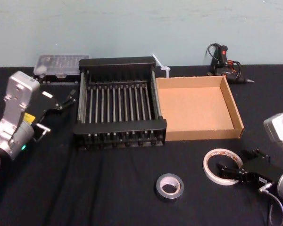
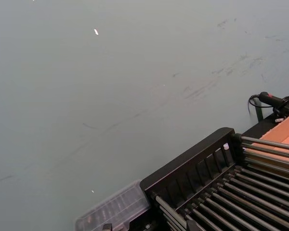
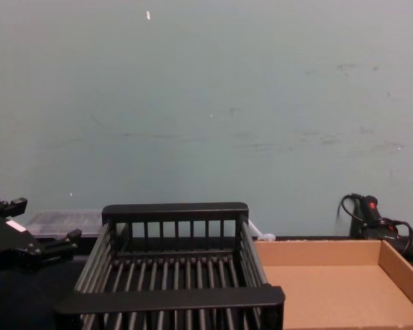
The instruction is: Pick up the white tape and place it into the black box , Pick up the silver tape and place it into the brown box.
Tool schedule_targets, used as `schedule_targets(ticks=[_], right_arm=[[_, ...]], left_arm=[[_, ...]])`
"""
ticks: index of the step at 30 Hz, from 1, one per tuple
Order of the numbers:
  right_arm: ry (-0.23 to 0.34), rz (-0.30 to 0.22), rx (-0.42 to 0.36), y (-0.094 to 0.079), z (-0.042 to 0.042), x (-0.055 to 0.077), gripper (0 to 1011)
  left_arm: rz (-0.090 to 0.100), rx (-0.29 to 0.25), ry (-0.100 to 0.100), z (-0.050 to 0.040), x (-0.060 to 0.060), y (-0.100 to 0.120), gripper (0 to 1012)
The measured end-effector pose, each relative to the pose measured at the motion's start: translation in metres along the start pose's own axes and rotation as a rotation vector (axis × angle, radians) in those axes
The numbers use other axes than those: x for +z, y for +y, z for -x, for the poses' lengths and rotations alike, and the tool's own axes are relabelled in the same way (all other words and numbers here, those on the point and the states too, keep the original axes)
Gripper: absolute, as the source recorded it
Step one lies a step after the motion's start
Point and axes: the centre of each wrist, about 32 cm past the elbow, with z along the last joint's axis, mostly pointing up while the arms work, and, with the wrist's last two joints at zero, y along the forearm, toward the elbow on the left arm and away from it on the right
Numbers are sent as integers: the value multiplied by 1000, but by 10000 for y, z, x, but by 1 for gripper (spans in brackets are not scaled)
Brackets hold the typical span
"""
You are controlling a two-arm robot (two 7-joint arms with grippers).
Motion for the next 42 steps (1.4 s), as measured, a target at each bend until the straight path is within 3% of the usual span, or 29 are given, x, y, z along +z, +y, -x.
schedule_targets(ticks=[7, 36, 42], right_arm=[[0, 0, 0, 0, 1, 0, 954], [0, 0, -1, 0, 0, -1, 109], [0, 0, 0, 0, 0, -1, 99]], left_arm=[[0, 0, 0, 0, 0, 0, 1002], [0, 0, 0, 0, 0, 0, 1001], [0, 0, 0, 0, 0, 0, 1001]])
